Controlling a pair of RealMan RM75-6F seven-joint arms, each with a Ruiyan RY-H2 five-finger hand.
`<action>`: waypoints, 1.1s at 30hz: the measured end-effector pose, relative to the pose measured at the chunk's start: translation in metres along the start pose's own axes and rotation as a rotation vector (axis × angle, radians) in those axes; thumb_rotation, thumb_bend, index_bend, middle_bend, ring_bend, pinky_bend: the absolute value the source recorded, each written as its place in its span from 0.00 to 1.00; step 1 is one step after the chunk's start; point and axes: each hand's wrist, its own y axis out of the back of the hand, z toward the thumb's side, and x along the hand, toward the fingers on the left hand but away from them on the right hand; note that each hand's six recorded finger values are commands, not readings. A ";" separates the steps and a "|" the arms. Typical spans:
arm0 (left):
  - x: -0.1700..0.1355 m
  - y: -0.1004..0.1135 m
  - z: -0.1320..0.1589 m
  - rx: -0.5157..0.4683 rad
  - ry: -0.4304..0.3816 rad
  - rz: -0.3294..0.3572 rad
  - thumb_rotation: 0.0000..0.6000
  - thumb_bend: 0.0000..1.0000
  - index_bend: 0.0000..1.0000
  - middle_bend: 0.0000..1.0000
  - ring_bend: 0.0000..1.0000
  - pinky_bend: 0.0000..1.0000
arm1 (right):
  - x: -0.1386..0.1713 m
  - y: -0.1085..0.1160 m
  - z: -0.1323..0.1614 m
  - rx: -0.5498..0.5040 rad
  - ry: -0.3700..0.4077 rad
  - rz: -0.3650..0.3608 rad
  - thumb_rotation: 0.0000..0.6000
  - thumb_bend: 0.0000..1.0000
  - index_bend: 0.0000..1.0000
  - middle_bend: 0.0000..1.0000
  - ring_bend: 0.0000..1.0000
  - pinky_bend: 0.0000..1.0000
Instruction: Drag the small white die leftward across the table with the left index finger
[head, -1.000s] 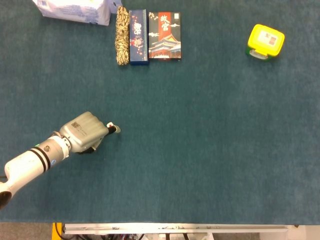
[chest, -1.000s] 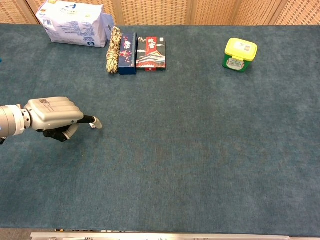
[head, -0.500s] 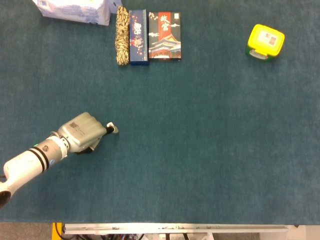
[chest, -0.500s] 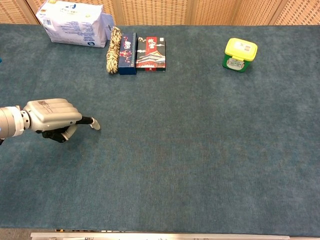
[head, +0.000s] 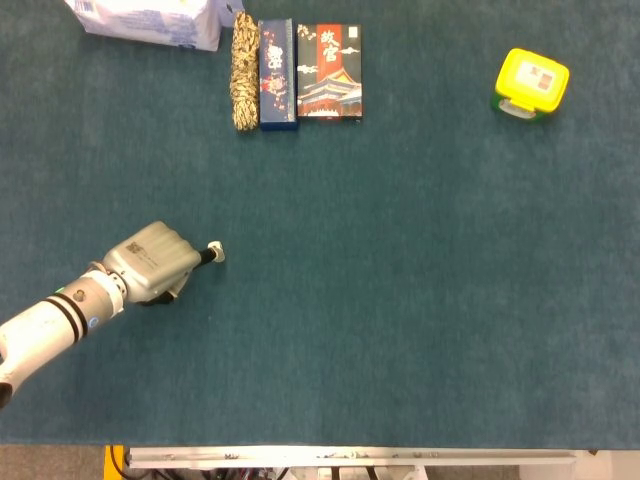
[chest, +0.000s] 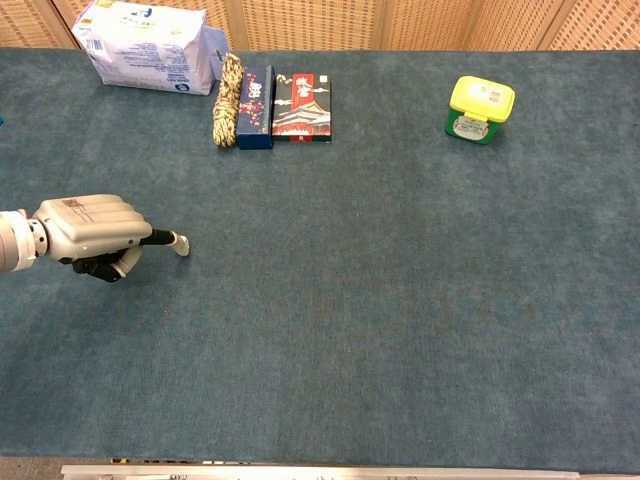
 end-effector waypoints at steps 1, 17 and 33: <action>0.000 0.000 0.000 0.000 0.001 0.001 1.00 1.00 0.17 1.00 0.99 1.00 | 0.000 0.000 0.000 0.001 0.000 0.001 1.00 0.20 0.33 0.32 0.19 0.35; -0.001 0.006 -0.006 0.001 0.017 0.017 1.00 1.00 0.17 1.00 0.99 1.00 | 0.000 -0.002 0.001 0.008 0.003 0.008 1.00 0.20 0.33 0.32 0.19 0.35; -0.003 0.009 -0.011 0.000 0.033 0.029 1.00 1.00 0.17 1.00 0.99 1.00 | 0.000 -0.003 0.002 0.011 0.005 0.009 1.00 0.20 0.33 0.32 0.19 0.35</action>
